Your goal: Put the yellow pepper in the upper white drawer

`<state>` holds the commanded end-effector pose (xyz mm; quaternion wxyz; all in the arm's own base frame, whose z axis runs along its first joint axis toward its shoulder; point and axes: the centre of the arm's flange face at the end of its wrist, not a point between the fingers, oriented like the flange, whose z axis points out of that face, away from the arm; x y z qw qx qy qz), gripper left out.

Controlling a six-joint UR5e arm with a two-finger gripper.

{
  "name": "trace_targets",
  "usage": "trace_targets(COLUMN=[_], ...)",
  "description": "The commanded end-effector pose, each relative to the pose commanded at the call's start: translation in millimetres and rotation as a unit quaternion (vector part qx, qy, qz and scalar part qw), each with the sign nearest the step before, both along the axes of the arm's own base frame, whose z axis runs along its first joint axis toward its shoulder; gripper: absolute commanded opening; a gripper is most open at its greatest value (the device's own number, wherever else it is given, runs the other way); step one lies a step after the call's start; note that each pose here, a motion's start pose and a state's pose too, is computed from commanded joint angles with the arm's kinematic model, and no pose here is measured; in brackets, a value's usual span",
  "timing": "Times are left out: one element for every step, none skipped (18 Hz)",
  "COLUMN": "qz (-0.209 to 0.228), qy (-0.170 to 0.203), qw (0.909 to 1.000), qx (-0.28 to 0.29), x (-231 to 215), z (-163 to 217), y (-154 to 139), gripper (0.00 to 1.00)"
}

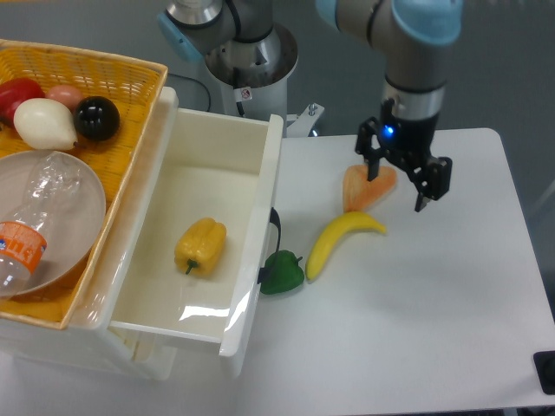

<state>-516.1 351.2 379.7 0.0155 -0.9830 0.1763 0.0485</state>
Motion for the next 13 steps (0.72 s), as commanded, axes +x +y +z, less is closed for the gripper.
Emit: trace_targets(qz=[0.005, 0.008, 0.007, 0.003, 0.003, 0.007, 0.008, 0.008, 0.008, 0.008, 0.008, 0.008, 0.008], qy=[-0.006, -0.012, -0.019, -0.026, -0.030, -0.036, -0.042, -0.042, -0.040, -0.036, -0.035, -0.035, -0.036], qw=[1.0000, 0.9999, 0.9998, 0.9996, 0.9995, 0.9992, 0.9990, 0.9990, 0.9991, 0.9993, 0.9993, 0.9993, 0.9993], qx=[-0.002, -0.004, -0.007, -0.010, -0.012, -0.012, -0.013, -0.013, -0.012, -0.010, -0.009, -0.006, -0.003], x=[-9, -20, -29, -36, -42, -47, -51, -55, -59, -62, -63, -63, -63], z=[-10, -22, -34, -45, -52, -60, -70, -79, -87, -91, -93, -92, -92], y=[-2, -5, -5, -3, -4, -7, -8, -7, -6, -4, -4, -3, -2], gripper=[1.00, 1.00, 1.00, 1.00, 1.00, 1.00, 1.00, 1.00, 1.00, 1.00, 1.00, 1.00, 1.00])
